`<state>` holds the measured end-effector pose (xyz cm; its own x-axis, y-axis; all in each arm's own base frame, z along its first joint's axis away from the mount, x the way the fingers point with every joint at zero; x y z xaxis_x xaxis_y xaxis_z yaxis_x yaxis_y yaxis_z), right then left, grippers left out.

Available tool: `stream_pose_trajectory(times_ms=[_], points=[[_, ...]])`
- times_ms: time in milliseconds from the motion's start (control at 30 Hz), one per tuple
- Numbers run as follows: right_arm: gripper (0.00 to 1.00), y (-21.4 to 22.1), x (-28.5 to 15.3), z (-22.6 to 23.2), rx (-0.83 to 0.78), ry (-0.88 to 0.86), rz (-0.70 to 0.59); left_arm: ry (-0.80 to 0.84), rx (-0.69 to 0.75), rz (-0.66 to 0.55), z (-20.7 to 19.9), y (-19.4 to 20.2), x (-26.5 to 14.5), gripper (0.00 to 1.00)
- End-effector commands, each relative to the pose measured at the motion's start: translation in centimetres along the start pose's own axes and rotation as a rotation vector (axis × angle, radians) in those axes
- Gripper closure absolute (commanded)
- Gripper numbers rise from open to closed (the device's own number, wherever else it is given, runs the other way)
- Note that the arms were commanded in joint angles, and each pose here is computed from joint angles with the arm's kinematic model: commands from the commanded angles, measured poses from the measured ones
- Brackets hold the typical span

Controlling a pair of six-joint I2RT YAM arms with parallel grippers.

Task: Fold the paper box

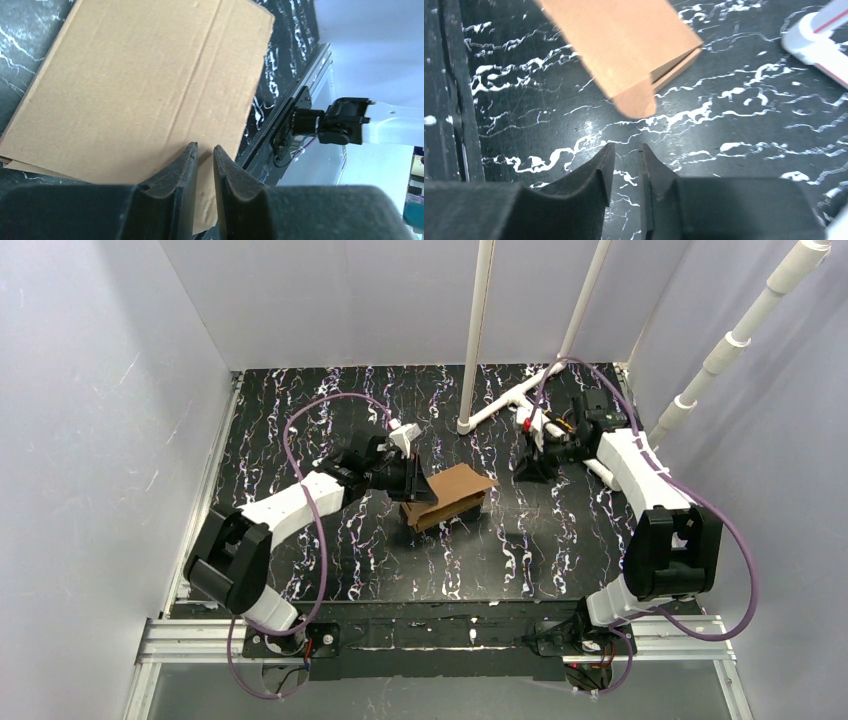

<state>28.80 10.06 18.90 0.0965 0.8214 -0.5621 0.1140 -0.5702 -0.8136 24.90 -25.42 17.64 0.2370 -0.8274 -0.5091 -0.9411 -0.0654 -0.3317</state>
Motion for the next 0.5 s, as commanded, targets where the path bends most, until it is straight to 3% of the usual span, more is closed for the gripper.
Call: stream_pose_trajectory(times_ms=[0,133,233,467], points=[[0.73,-5.1,-0.8,-1.8,0.032,0.067,-0.024,-0.015,-0.041,0.017,1.4,0.6,1.1,0.85],[0.85,-8.1,3.7,-2.3,0.033,0.092,0.001,-0.049,-0.058,0.04,2.8,1.5,1.7,0.91],[0.89,-8.5,7.9,-2.0,0.041,0.11,0.017,-0.076,-0.075,0.055,3.7,2.2,2.1,0.92],[0.92,-3.0,13.3,-0.3,0.107,0.025,0.207,-0.159,-0.133,0.058,6.1,3.6,2.5,0.92]])
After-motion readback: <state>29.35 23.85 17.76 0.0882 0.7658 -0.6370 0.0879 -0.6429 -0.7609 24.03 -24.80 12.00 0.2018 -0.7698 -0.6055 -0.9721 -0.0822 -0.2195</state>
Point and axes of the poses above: each gripper's point midway between its finger pads, its own x axis out along the fingers, its own z axis along the line the jaws close on, y = z × x, the point moved 6 cm from there along -x, back along the fingers, and after that the axes turned 14 degrees about -x, right-handed, at the moved point
